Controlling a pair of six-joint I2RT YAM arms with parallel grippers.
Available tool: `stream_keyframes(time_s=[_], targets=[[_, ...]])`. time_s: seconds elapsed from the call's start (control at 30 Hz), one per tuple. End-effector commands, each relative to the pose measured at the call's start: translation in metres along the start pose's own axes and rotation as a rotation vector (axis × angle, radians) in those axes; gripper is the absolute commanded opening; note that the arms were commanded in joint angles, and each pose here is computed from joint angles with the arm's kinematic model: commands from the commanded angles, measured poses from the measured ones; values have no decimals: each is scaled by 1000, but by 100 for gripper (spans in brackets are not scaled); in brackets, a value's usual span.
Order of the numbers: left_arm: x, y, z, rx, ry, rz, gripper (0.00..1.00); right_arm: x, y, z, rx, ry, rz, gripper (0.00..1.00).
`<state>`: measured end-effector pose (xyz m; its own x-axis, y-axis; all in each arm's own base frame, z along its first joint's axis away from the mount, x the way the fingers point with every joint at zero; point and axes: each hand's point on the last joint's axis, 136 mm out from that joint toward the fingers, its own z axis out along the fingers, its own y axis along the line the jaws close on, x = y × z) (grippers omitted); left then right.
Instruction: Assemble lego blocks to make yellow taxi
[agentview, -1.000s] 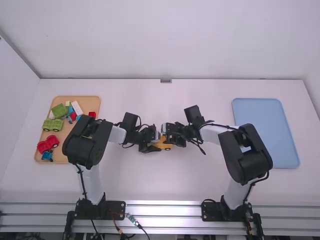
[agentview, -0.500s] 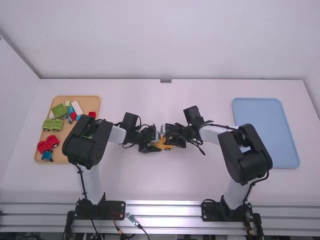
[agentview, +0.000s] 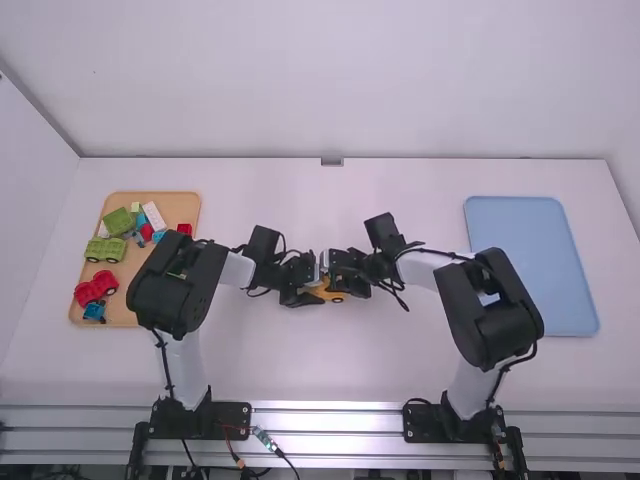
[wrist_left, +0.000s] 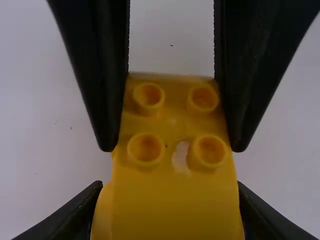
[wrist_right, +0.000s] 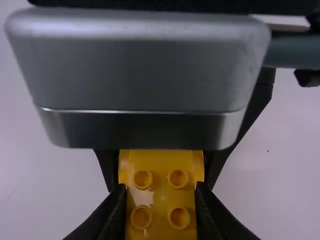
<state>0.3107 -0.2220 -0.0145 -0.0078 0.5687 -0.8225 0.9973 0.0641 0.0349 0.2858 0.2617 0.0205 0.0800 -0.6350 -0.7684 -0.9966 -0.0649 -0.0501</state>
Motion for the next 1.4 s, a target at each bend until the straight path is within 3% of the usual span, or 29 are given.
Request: stream_keyframes(time_s=[0.0,0.47,0.77,1.23,1.27,1.37], targets=[[16,-9,8,12,75,10,2,3,-2,4,4,26,5,0],[19,-3,7,-8,99,7,2,14,1,4,2,78,44,0],[18,-3,8,-5,99,9,2,33,-2,24,-45,94,130,0],[21,1,6,-20,113,7,2,39,-12,26,19,120,78,0],[21,0,7,-17,115,8,2,38,-16,23,32,115,90,15],[21,-1,7,-15,114,9,2,33,-20,13,48,99,112,36]])
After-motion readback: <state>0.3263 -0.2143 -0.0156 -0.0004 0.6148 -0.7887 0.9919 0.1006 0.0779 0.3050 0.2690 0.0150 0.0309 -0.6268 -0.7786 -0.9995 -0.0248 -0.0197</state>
